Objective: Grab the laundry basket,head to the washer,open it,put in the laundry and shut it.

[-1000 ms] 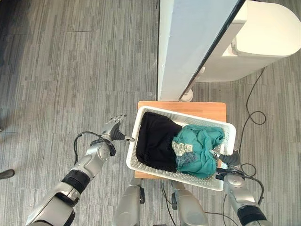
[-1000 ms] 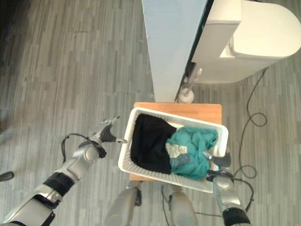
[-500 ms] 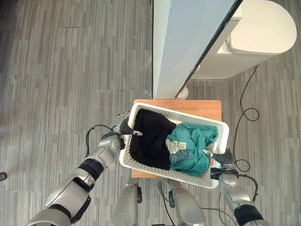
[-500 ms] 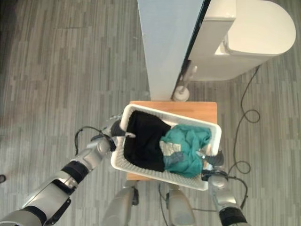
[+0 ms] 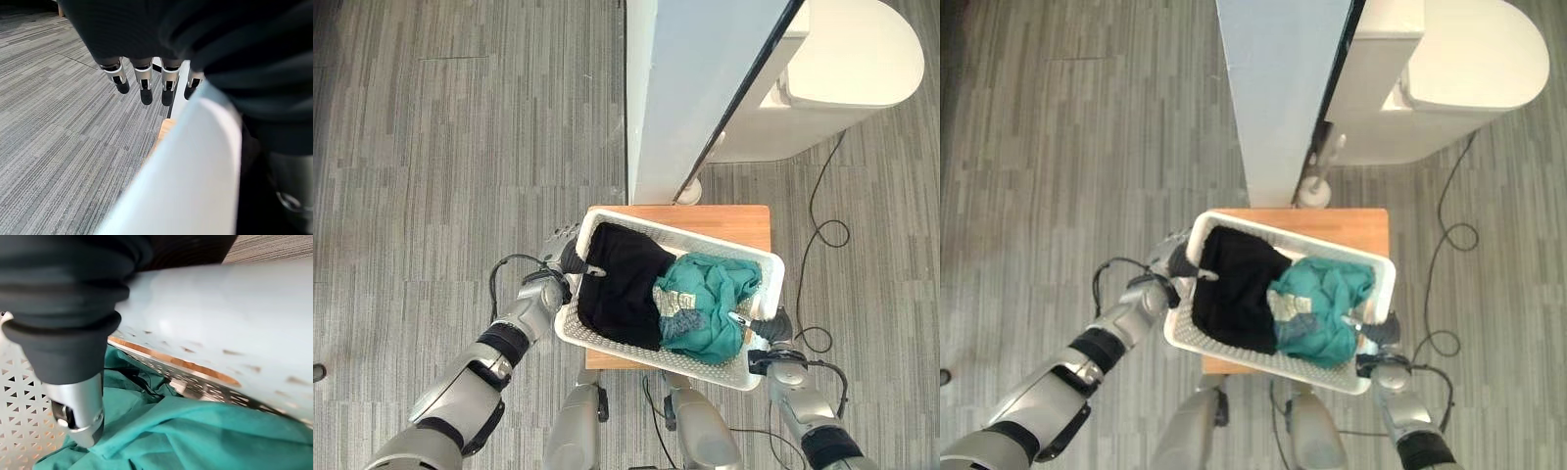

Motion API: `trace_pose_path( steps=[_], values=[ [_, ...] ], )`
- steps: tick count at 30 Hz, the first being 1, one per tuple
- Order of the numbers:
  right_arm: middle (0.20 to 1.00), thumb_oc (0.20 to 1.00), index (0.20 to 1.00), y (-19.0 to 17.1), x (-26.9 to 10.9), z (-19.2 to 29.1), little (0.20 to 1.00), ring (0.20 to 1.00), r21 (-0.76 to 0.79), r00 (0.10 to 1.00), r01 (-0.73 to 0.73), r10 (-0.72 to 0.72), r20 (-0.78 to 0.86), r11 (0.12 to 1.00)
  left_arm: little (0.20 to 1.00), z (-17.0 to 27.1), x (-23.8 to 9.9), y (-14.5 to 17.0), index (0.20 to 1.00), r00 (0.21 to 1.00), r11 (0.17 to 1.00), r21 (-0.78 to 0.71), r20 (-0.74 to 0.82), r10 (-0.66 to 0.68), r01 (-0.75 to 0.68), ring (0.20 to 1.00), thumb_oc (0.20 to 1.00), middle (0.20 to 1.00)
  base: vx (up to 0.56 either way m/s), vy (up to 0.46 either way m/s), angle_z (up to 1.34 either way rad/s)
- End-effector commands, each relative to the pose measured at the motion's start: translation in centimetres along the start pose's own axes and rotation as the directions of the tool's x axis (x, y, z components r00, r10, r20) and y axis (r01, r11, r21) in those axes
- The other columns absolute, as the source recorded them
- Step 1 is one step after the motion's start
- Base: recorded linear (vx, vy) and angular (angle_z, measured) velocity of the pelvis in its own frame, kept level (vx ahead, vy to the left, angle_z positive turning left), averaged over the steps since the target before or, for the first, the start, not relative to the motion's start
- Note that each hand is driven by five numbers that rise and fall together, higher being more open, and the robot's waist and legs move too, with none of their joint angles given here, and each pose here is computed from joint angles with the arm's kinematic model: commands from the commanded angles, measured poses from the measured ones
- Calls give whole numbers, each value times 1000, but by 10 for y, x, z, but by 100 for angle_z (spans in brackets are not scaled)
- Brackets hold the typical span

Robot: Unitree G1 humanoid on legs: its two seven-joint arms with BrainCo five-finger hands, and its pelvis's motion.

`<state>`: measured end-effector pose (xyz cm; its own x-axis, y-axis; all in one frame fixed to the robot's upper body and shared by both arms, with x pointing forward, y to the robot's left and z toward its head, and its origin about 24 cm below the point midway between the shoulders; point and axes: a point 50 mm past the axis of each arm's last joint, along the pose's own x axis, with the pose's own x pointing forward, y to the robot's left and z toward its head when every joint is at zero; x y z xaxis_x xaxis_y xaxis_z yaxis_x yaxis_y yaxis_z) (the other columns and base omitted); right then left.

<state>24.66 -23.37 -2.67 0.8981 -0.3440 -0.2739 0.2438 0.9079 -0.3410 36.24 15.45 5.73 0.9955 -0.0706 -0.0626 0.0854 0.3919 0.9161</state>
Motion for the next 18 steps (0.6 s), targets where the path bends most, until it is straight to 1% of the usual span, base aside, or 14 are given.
trace_pose_path(
  steps=[1,2,3,4,5,7,8,14,16,18],
  values=[
    [1000,1000,1000,18,-6,19,1000,1000,-23,989,-101,103,107,995,799,-5,1,-21,799,995,996,36,-70,-75,77,799,799,799,0,0,0],
    [1000,1000,1000,18,-6,18,1000,1000,-29,989,-104,106,103,994,576,-6,1,-20,576,995,996,33,-71,-75,77,576,576,576,0,0,0],
    [1000,1000,1000,18,-6,18,1000,1000,-41,989,-103,107,100,994,432,-5,2,-19,432,995,997,32,-71,-71,74,432,432,432,0,0,0],
    [1000,1000,1000,17,-6,17,1000,1000,-48,989,-104,108,100,993,228,-5,2,-19,228,995,997,32,-70,-72,74,228,228,228,0,0,0],
    [696,696,696,16,-6,17,696,696,-55,989,-102,108,100,993,200,-5,2,-19,200,995,997,31,-67,-71,73,200,200,200,0,0,0],
    [219,219,219,15,-6,16,219,219,-61,990,-96,102,95,993,200,-4,2,-16,200,996,998,28,-62,-62,64,200,200,200,0,0,0],
    [200,200,200,14,-6,15,200,200,-66,991,-93,99,93,993,200,-4,2,-16,200,996,997,27,-61,-65,67,200,200,200,0,0,0],
    [200,200,200,11,-4,13,200,200,-88,994,-69,76,82,994,200,-1,2,-14,200,997,998,-10,-49,-56,55,200,200,200,-3,2,1],
    [200,200,200,8,-3,13,200,200,-96,995,-53,61,83,994,200,2,0,-16,200,997,998,-18,-29,-65,65,200,200,200,-10,11,7],
    [200,200,200,4,-3,13,200,200,-114,995,-32,42,90,993,200,10,0,-8,200,998,999,4,37,-50,50,200,200,200,5,14,7]
  ],
)
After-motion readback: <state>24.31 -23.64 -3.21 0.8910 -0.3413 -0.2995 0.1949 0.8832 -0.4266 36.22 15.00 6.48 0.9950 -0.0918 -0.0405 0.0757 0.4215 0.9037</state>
